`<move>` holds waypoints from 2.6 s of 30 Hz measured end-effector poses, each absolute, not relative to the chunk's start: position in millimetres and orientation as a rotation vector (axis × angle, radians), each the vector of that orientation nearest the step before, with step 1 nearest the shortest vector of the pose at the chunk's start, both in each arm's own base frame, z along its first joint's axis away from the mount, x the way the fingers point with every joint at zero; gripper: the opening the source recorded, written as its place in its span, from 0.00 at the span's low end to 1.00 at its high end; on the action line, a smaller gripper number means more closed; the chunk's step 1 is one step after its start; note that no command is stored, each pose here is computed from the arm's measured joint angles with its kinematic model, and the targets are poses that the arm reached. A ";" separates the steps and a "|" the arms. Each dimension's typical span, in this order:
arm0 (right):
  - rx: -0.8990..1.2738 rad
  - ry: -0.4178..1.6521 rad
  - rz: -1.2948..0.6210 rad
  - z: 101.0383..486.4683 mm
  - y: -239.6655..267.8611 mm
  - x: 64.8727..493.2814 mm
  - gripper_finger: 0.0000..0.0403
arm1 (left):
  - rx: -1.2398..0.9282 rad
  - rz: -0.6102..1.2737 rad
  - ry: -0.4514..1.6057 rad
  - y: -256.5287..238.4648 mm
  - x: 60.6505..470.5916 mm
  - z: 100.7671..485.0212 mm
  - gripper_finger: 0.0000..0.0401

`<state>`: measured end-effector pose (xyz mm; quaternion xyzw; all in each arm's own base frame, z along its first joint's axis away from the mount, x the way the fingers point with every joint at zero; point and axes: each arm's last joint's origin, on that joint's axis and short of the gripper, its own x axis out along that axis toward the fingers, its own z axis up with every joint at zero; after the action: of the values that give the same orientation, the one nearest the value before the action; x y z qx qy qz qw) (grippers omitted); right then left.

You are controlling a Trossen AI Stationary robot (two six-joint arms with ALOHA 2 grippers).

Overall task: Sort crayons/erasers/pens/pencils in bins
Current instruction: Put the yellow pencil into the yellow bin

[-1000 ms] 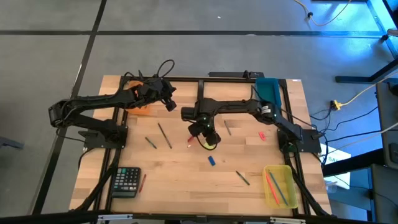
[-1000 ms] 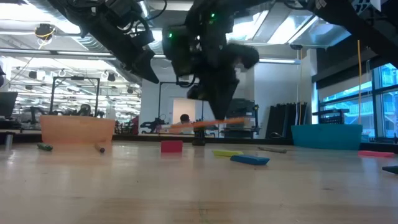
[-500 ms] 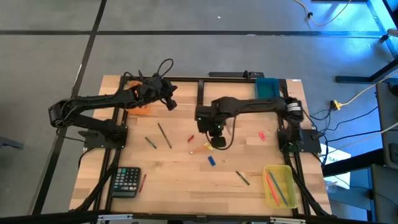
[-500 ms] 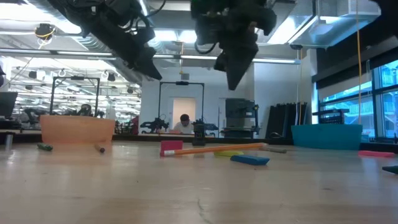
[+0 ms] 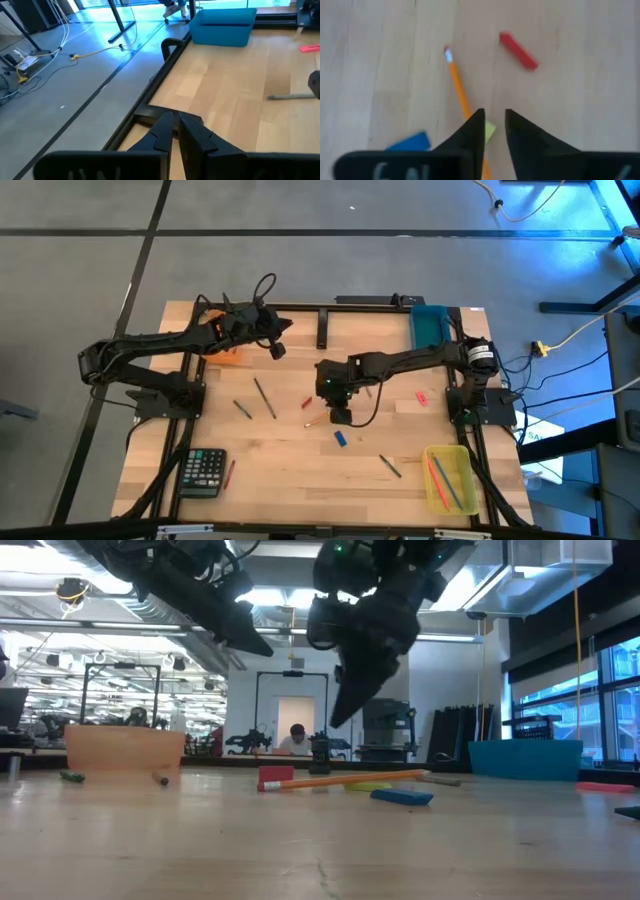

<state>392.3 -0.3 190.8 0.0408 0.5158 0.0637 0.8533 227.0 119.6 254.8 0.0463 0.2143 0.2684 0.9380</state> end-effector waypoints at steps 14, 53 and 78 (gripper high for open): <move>-0.058 0.997 0.240 149.8 16.4 416.8 0.46 | 0.090 0.544 0.454 119.3 226.5 253.4 0.22; -0.104 1.200 0.324 130.5 21.5 418.4 0.23 | 0.130 0.529 0.474 119.1 226.3 252.6 0.22; 0.038 1.493 -0.116 222.4 57.2 398.0 0.07 | 0.118 0.444 0.436 117.1 228.9 254.2 0.22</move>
<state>398.0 57.2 222.4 0.0172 0.6786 -0.0529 0.7324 228.9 117.1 254.2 0.0580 0.2146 0.2181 0.9503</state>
